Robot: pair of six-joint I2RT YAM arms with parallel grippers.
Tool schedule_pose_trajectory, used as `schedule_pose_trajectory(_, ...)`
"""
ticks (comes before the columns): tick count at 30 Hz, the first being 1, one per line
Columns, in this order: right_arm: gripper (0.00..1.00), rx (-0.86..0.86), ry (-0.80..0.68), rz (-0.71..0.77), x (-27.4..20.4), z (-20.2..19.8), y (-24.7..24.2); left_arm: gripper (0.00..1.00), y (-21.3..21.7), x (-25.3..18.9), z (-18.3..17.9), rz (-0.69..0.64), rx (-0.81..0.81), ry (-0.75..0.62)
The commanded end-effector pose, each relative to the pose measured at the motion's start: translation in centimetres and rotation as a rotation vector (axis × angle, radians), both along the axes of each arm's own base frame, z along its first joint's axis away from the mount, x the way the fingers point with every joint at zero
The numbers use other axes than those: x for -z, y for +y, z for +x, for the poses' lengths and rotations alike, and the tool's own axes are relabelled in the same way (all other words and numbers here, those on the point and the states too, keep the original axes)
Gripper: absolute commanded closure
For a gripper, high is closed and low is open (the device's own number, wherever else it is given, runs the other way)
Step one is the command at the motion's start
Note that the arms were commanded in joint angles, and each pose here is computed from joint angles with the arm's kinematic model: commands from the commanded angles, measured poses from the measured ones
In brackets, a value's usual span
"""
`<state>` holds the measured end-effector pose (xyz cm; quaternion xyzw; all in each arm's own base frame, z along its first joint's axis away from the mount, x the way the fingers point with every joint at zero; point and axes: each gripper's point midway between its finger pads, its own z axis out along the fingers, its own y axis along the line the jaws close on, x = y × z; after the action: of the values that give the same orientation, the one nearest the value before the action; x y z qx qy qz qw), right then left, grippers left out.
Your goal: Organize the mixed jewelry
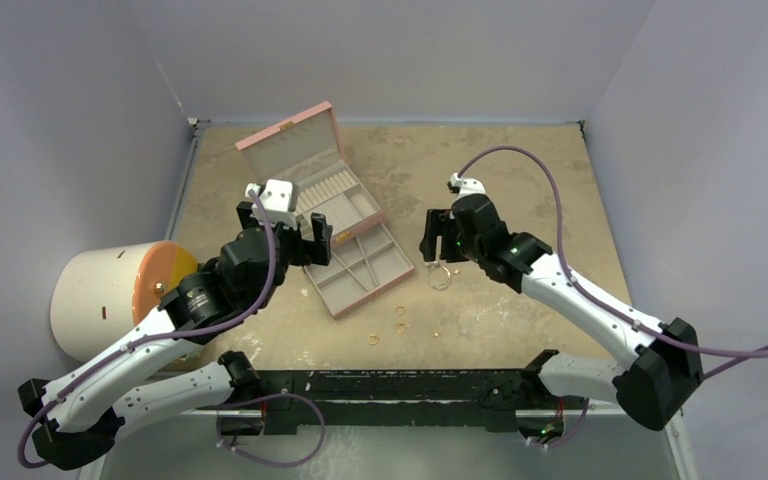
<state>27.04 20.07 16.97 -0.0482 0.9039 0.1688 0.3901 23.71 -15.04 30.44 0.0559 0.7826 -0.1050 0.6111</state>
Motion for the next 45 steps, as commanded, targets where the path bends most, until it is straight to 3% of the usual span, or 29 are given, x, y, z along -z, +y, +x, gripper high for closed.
schedule_pose_trajectory(1,0.28,0.113,0.015,0.027,1.2,1.3,0.6,0.06,0.0,-0.9,0.2,-0.023,-0.013,-0.031)
schedule_pose_trajectory(24,0.53,0.701,0.262,0.041,10.0,1.7,-1.6,0.06,-0.6,-0.7,0.0,-0.038,0.021,-0.019)
schedule_pose_trajectory(45,0.57,0.786,0.317,0.089,12.0,3.4,0.4,0.06,-0.7,-0.7,-0.1,-0.038,0.027,-0.020)
